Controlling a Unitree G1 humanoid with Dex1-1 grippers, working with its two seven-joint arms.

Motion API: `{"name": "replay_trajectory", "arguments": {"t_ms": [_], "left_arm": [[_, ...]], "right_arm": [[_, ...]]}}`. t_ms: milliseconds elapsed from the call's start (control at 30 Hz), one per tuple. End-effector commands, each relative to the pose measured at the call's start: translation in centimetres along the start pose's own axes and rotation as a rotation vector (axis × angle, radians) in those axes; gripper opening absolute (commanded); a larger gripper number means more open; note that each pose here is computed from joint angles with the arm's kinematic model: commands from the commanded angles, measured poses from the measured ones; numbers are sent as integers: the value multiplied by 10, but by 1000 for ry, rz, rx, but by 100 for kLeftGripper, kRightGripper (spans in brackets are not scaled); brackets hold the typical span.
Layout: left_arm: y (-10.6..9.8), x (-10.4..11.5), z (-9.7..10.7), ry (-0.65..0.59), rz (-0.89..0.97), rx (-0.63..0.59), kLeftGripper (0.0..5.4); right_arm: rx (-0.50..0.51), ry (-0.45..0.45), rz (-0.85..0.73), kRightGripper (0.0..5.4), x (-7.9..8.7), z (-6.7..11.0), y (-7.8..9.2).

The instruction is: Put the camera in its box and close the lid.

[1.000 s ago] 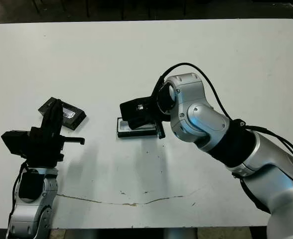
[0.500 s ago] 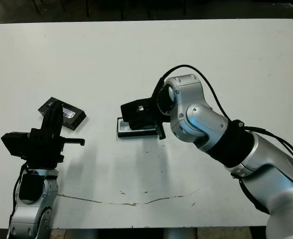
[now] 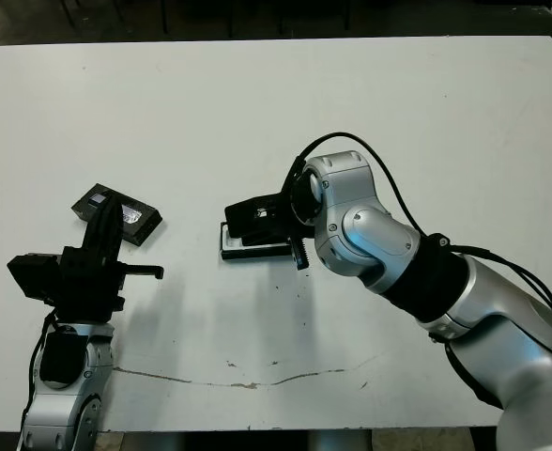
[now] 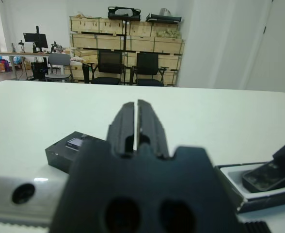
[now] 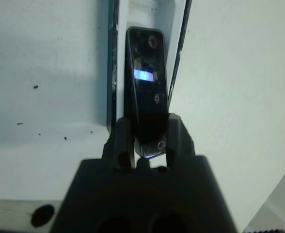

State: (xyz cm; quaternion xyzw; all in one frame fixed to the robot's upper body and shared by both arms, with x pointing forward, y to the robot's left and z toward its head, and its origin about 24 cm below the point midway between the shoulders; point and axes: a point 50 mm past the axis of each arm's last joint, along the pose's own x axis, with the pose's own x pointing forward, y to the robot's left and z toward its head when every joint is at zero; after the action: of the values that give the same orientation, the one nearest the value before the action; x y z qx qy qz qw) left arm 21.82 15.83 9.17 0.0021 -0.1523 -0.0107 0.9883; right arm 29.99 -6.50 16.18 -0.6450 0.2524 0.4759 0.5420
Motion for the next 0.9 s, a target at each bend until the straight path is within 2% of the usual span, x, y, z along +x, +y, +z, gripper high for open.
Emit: {"name": "replay_trajectory", "arguments": {"t_ms": [33, 400, 700, 900], "left_arm": [[2, -4, -7, 40, 9, 3, 0], [1, -5, -7, 42, 20, -1, 0], [2, -8, -7, 38, 21, 17, 0], [3, -8, -9, 45, 30, 1, 0]], "right_arm": [[-30, -31, 91, 33, 11, 10, 10], [-83, -90, 78, 33, 9, 24, 5], [-112, -99, 61, 33, 12, 27, 4], [-86, -125, 109, 33, 15, 23, 2]]}}
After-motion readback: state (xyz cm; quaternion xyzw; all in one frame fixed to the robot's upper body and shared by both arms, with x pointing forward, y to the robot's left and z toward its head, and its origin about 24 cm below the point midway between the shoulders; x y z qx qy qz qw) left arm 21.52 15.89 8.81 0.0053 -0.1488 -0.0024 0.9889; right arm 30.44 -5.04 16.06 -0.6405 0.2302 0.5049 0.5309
